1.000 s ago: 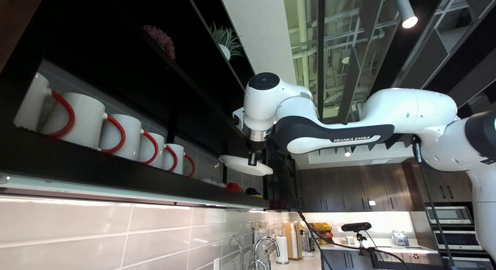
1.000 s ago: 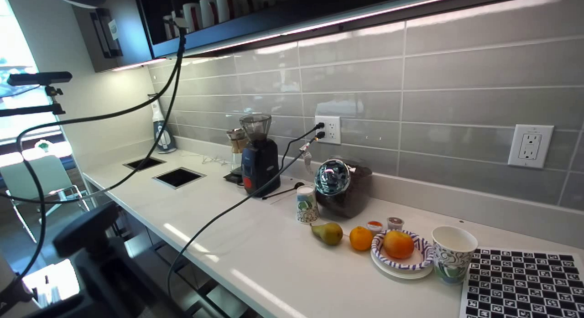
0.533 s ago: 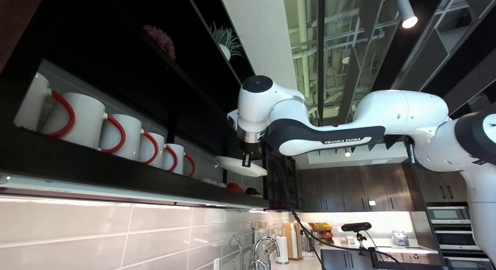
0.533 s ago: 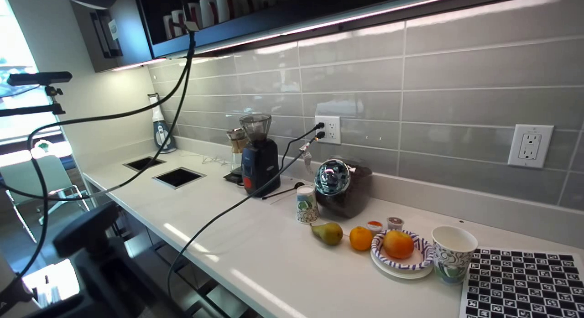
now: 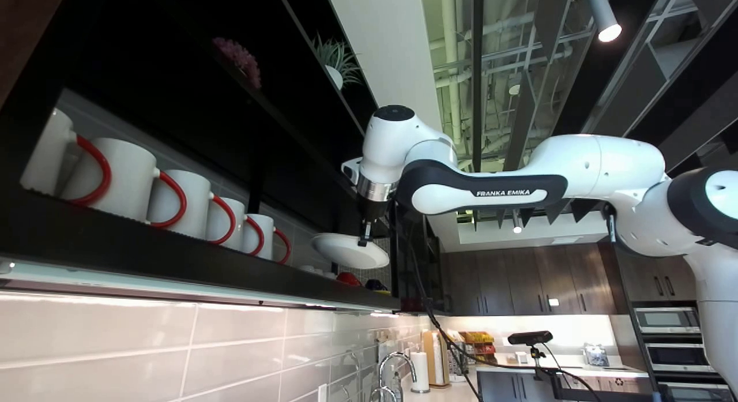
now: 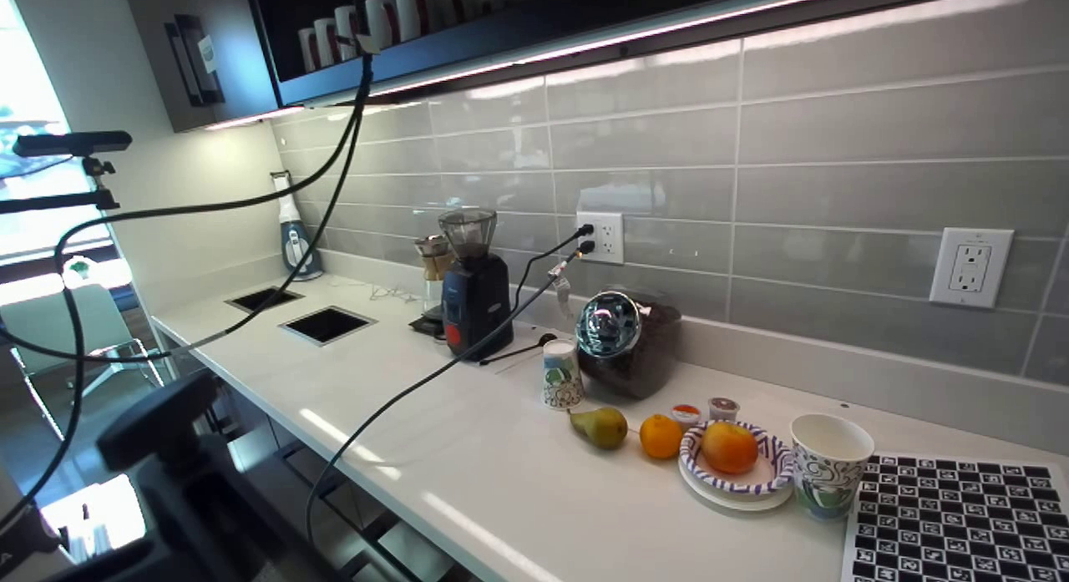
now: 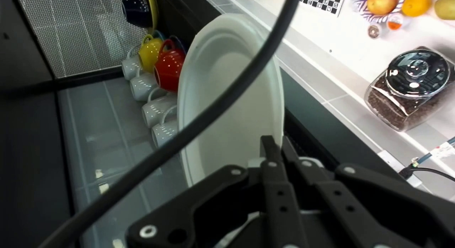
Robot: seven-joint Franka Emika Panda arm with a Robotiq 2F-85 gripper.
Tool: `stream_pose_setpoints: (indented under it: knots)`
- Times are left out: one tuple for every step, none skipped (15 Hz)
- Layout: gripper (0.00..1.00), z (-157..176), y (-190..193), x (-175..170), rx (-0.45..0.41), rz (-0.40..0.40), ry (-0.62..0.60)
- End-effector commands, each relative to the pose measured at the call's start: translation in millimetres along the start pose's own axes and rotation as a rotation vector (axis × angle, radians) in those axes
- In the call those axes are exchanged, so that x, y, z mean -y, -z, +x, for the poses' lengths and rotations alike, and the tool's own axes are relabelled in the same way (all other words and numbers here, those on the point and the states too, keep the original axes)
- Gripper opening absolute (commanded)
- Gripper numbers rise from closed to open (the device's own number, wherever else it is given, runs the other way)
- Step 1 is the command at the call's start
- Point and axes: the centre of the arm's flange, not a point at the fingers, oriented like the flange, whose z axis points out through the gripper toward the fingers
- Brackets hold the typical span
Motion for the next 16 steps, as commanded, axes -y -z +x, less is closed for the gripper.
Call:
stream_pose_setpoints:
  knots:
    - [0.01,9,-11,-30,-0.041,0.045,0.059]
    - [0.01,11,-15,-32,-0.043,0.046,0.075]
    - [0.01,13,-20,-34,-0.05,0.054,0.09]
    - [0.01,15,-24,-34,-0.053,0.057,0.103]
    - [0.01,18,-29,-33,-0.061,0.062,0.116]
    - [0.01,21,-32,-31,-0.069,0.061,0.126]
    - [0.01,24,-35,-29,-0.081,0.056,0.136]
    - [0.01,27,-37,-27,-0.091,0.054,0.143]
    - [0.01,30,-39,-24,-0.106,0.054,0.147]
    - [0.01,33,-40,-22,-0.121,0.06,0.155]
    - [0.01,36,-42,-21,-0.14,0.07,0.16]
    - [0.01,38,-43,-19,-0.157,0.086,0.168]
    - [0.01,40,-44,-17,-0.17,0.096,0.175]
    - [0.01,41,-46,-16,-0.18,0.101,0.183]
    - [0.01,42,-47,-15,-0.188,0.103,0.193]
    - [0.01,42,-49,-15,-0.193,0.1,0.205]
